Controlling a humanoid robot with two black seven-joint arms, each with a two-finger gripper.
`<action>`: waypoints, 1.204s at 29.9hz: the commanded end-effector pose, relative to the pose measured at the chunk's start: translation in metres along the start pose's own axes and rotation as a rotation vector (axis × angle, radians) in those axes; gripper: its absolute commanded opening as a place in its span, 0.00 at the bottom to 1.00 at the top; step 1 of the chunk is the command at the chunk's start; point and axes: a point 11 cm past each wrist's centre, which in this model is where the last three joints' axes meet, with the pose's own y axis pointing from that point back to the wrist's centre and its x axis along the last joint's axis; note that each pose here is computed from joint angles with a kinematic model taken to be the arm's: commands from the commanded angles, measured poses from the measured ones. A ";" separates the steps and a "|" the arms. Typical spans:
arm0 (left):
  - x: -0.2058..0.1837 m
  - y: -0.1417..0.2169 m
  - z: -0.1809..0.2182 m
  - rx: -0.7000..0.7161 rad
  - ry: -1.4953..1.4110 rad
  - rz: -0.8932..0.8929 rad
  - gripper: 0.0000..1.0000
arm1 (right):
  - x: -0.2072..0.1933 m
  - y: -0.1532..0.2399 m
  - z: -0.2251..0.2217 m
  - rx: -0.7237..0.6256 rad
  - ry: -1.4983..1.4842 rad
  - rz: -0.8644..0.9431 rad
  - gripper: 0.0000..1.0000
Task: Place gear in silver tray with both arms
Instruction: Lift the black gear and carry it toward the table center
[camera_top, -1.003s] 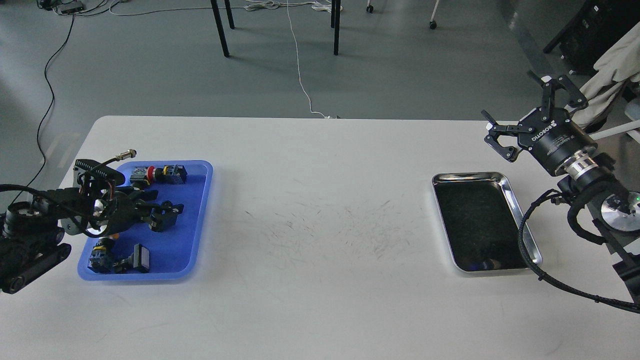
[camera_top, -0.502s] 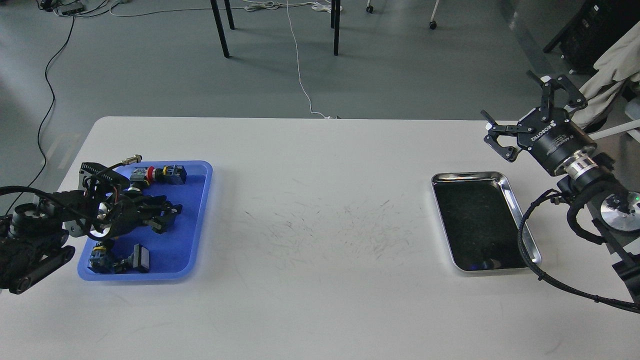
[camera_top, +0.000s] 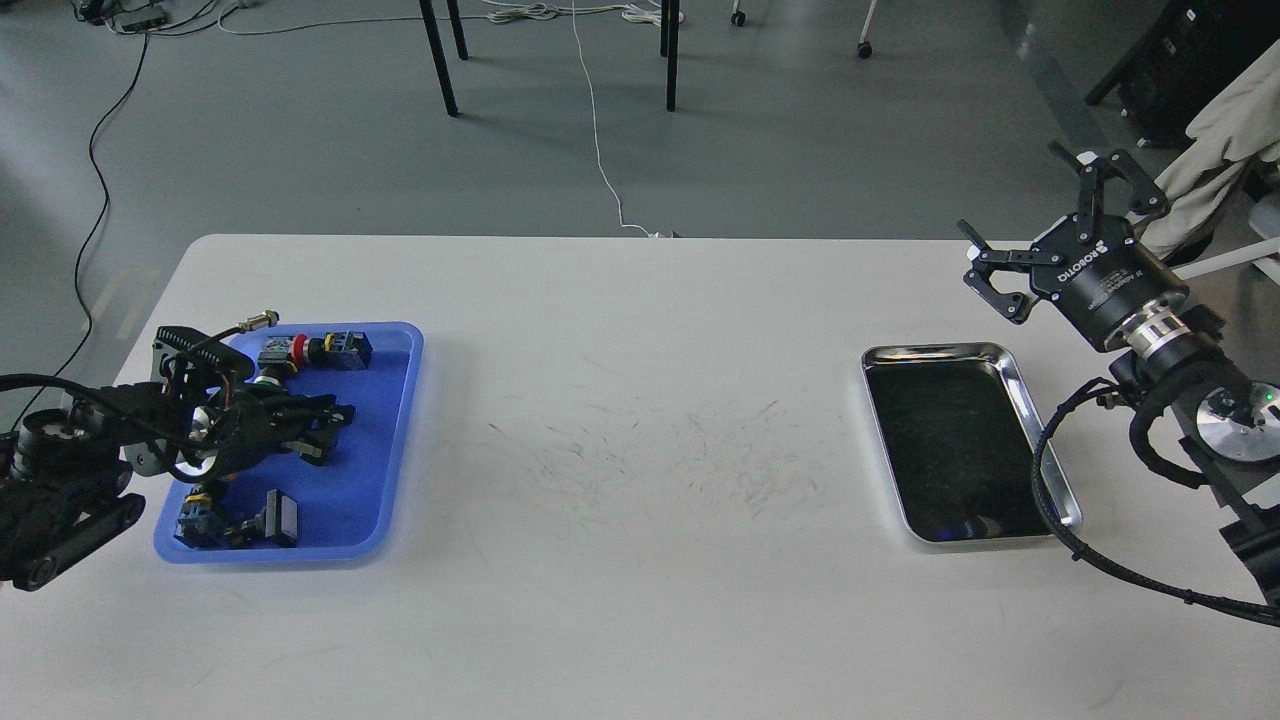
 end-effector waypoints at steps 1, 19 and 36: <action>0.014 0.004 -0.003 0.003 -0.008 0.025 0.06 | 0.000 0.000 0.000 0.000 -0.001 0.000 0.99; 0.184 0.049 0.136 -0.210 -0.272 0.246 0.06 | 0.003 0.002 -0.005 -0.002 0.011 0.009 0.99; 0.153 -0.056 0.357 -0.500 -0.282 0.171 0.06 | 0.007 0.006 -0.012 0.003 0.026 0.022 0.99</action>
